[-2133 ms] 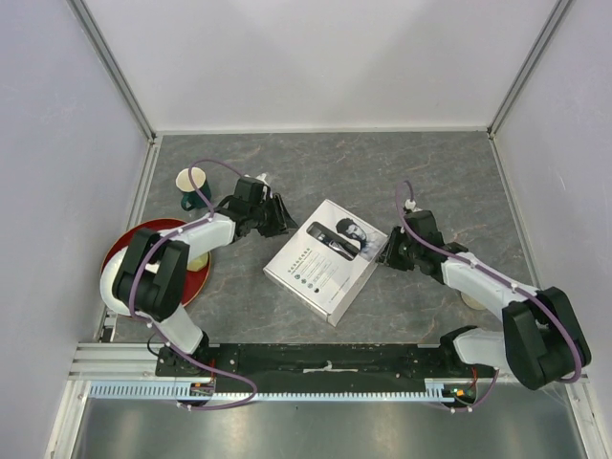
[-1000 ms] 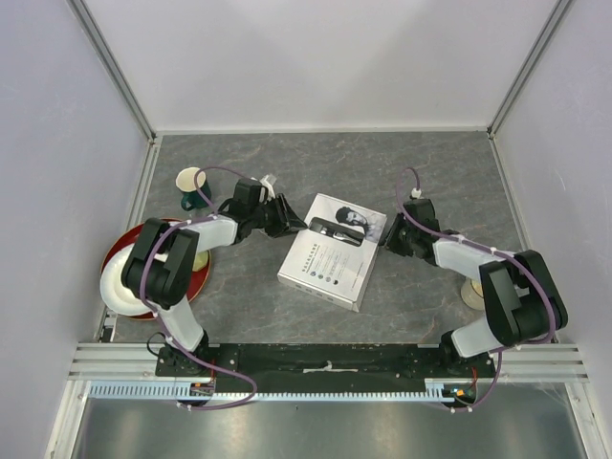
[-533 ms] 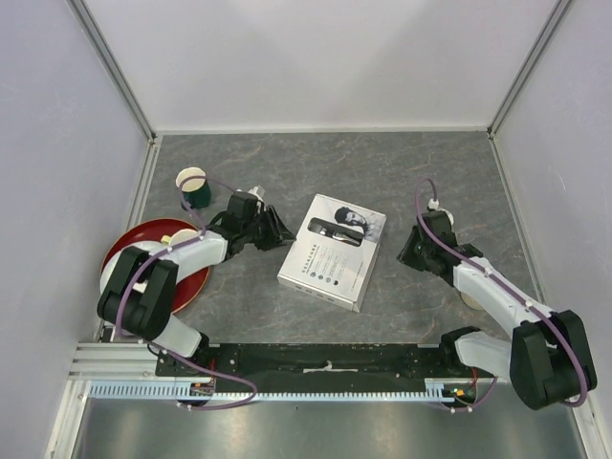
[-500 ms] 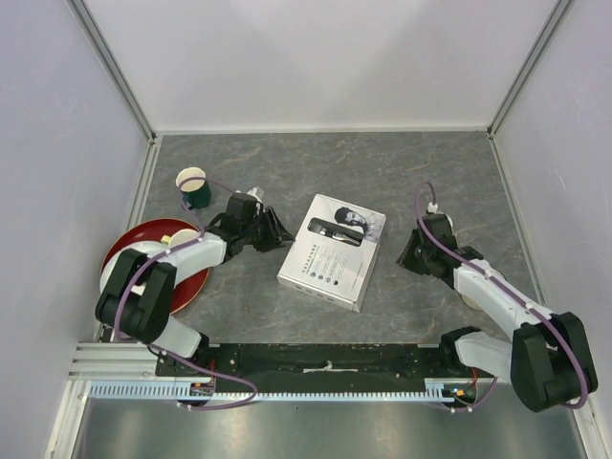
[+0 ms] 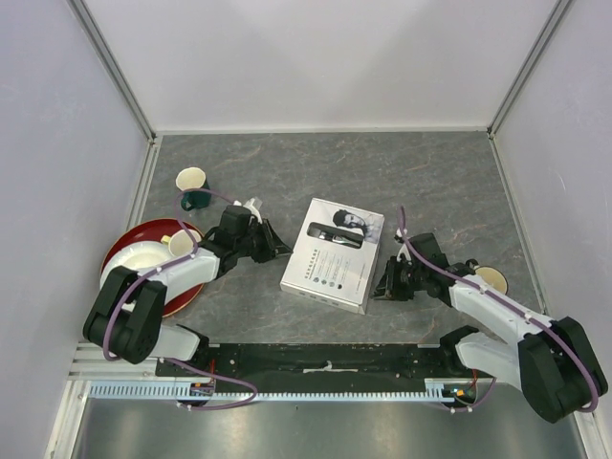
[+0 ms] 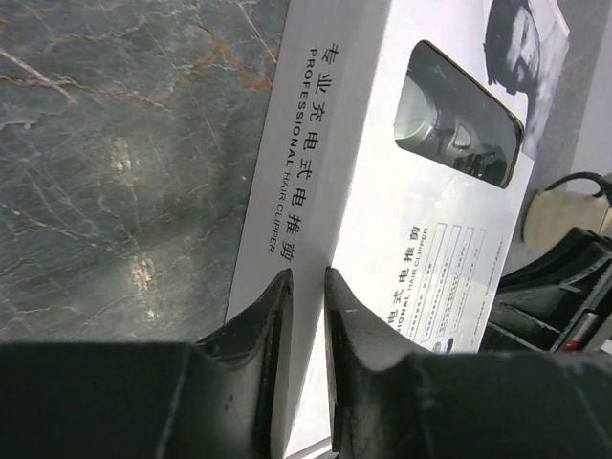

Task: Sort the hair-cutting tools

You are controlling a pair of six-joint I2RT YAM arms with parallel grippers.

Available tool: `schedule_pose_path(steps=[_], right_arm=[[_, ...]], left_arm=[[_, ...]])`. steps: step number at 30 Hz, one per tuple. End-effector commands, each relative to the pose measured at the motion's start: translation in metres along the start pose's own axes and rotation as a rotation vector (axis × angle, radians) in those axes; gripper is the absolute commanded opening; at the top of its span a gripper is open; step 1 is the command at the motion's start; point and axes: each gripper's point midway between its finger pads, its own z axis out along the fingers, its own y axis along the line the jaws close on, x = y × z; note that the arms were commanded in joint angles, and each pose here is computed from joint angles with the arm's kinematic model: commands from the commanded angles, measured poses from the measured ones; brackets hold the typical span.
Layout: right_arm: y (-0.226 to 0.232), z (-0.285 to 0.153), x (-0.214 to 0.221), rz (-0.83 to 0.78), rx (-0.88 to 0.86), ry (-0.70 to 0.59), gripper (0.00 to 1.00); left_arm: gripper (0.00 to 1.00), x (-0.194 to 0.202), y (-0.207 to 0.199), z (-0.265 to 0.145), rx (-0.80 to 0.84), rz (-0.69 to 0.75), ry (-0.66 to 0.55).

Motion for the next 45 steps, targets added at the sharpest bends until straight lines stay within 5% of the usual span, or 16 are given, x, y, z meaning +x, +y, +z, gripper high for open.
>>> schedule_pose_path(steps=[1,22,26,28,33,37,40,45], right_arm=[[0.019,0.009,0.014,-0.047,-0.092,0.045,0.21],[0.060,0.023,0.017,0.113,-0.319,0.027,0.21],[0.046,0.022,0.011,0.099,-0.197,0.008,0.21],[0.013,0.018,0.010,0.110,0.001,-0.022,0.23],[0.002,-0.027,-0.040,0.079,0.223,-0.251,0.37],[0.008,-0.063,-0.069,0.034,0.298,-0.374,0.59],[0.029,-0.065,-0.077,-0.039,0.224,-0.370,0.73],[0.057,-0.044,-0.061,-0.107,0.072,-0.248,0.81]], left_arm=[[0.24,0.058,0.031,-0.006,-0.083,-0.046,0.186],[0.22,0.112,0.005,-0.002,-0.019,-0.091,0.265],[0.22,0.111,0.009,-0.002,-0.044,-0.075,0.249],[0.22,0.100,0.017,-0.006,-0.126,-0.045,0.208],[0.30,0.047,0.019,-0.027,-0.249,0.068,-0.009],[0.39,0.011,0.005,-0.050,-0.273,0.134,-0.146],[0.43,-0.006,-0.007,-0.065,-0.262,0.171,-0.211],[0.55,-0.015,-0.029,-0.085,-0.178,0.229,-0.251]])
